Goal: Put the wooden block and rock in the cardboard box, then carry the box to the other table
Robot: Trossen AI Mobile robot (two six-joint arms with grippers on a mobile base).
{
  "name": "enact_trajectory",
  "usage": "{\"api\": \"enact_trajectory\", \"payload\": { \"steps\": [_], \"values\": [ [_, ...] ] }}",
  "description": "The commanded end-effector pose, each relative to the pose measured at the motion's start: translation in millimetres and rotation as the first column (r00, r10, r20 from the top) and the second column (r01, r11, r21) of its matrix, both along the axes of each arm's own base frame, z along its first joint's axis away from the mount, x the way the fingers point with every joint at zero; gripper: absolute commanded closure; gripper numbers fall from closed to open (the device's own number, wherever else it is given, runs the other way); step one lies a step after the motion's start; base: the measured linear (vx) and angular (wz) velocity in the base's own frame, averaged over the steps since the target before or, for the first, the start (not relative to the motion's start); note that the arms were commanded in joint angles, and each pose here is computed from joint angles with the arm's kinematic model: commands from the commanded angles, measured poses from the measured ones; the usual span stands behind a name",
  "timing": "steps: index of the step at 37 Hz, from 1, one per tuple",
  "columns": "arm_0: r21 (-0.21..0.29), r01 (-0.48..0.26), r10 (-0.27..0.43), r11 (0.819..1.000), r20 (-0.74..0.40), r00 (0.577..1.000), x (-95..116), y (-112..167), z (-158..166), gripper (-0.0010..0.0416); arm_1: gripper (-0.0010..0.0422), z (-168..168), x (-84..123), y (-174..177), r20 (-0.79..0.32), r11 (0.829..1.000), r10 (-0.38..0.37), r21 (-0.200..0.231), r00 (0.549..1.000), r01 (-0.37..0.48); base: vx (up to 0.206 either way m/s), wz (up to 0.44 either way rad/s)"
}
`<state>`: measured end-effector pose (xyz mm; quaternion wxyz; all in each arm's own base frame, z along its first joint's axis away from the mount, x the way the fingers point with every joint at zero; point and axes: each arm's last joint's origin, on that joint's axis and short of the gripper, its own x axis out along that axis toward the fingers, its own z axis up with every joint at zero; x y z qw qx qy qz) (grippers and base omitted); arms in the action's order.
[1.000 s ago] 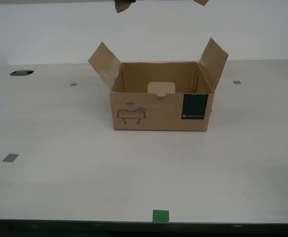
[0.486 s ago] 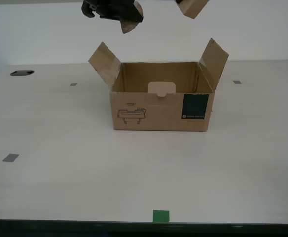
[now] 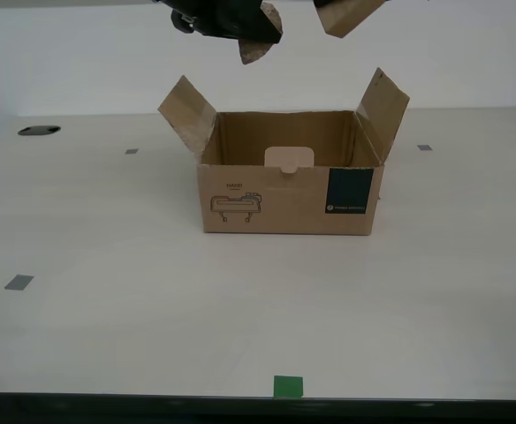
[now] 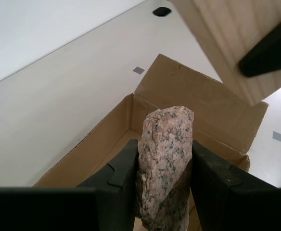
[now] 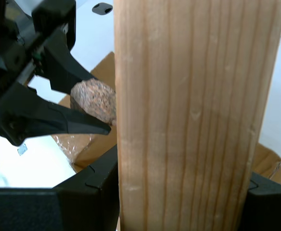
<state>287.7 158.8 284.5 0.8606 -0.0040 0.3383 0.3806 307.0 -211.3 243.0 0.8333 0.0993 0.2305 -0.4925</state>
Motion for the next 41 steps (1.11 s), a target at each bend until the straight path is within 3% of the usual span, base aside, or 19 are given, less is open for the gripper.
{"api": "enact_trajectory", "payload": {
  "steps": [1, 11, 18, 26, 41],
  "values": [
    [0.007, -0.007, 0.007, 1.0, 0.004, 1.0, -3, 0, -11, 0.0406, 0.0413, 1, -2, -3, 0.019, 1.0, -0.022, -0.001, 1.0, 0.022, 0.0, 0.0],
    [0.021, -0.02, 0.019, 1.0, 0.039, 0.999, -8, 1, -37, 0.0406, 0.0413, -20, -9, 1, 0.008, 0.999, -0.034, 0.024, 0.999, 0.034, 0.0, 0.0],
    [0.021, -0.023, 0.022, 1.0, 0.042, 0.999, -10, 0, -48, 0.0406, 0.0413, -39, -17, 6, 0.029, 1.0, -0.014, -0.027, 0.999, 0.015, 0.0, 0.0],
    [0.03, -0.034, 0.032, 0.999, 0.077, 0.996, -14, 0, -61, 0.0406, 0.0412, -34, -18, 6, 0.094, 0.997, -0.019, -0.073, 0.995, 0.026, 0.0, 0.0],
    [0.04, -0.035, 0.032, 0.999, 0.08, 0.996, -16, 1, -62, 0.0406, 0.0412, -34, -18, 7, 0.064, 0.996, -0.004, -0.087, 0.998, 0.01, 0.0, 0.0]
  ]
}}
